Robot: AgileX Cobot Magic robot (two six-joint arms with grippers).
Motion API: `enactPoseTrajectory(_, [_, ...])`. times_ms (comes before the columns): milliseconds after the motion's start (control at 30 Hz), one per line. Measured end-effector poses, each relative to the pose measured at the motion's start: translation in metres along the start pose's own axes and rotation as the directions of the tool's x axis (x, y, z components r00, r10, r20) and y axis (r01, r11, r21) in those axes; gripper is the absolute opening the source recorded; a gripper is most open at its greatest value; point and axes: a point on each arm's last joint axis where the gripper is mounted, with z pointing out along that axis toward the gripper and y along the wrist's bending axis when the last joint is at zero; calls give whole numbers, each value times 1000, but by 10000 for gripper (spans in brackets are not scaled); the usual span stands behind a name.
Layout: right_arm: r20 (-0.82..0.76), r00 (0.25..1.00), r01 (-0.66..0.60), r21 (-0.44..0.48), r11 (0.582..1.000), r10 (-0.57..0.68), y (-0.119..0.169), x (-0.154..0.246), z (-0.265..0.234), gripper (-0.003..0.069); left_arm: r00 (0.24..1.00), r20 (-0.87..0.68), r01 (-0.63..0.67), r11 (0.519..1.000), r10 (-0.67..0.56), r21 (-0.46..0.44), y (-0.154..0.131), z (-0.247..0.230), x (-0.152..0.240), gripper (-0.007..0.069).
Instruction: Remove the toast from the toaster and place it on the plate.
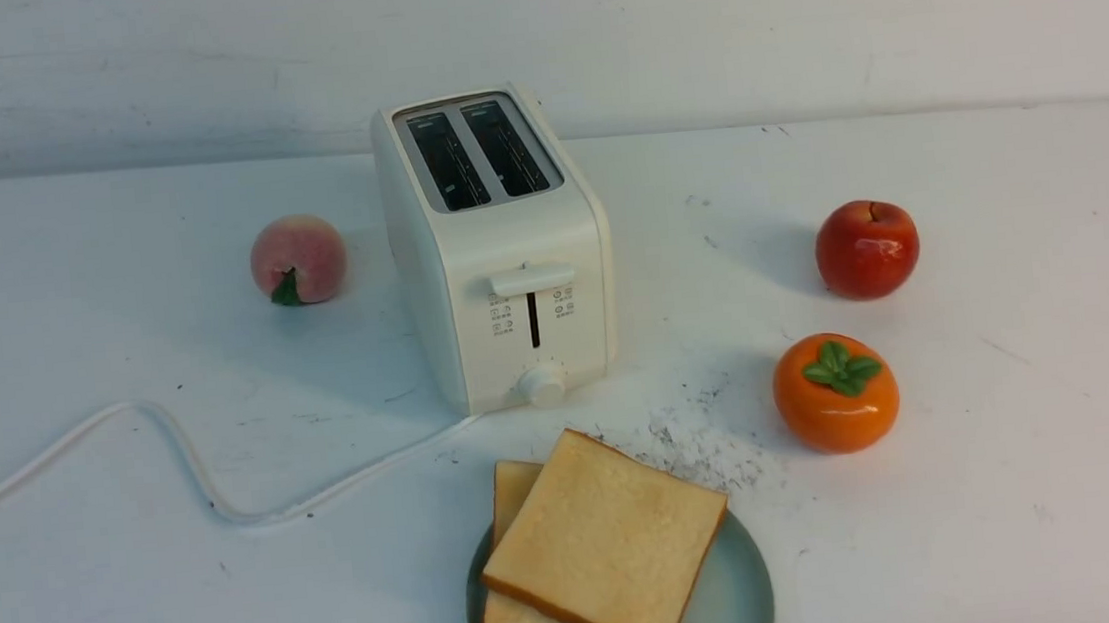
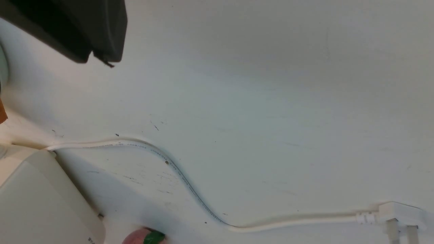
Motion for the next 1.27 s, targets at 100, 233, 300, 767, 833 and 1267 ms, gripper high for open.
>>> enactPoseTrajectory(100, [0, 1000, 0, 0, 1000, 0, 0, 0, 0, 239, 1000, 0, 0, 1000, 0, 0, 0, 0, 0, 59])
enactPoseTrajectory(233, [0, 1000, 0, 0, 1000, 0, 0, 0, 0, 239, 1000, 0, 0, 1000, 0, 0, 0, 0, 0, 62])
enactPoseTrajectory(300, [0, 1000, 0, 0, 1000, 0, 0, 0, 0, 239, 1000, 0, 0, 1000, 0, 0, 0, 0, 0, 63])
enactPoseTrajectory(767, [0, 1000, 0, 0, 1000, 0, 0, 0, 0, 240, 1000, 0, 0, 1000, 0, 0, 0, 0, 0, 71])
enactPoseTrajectory(833, [0, 1000, 0, 0, 1000, 0, 0, 0, 0, 240, 1000, 0, 0, 1000, 0, 0, 0, 0, 0, 72])
enactPoseTrajectory(1267, [0, 1000, 0, 0, 1000, 0, 0, 0, 0, 240, 1000, 0, 0, 1000, 0, 0, 0, 0, 0, 80])
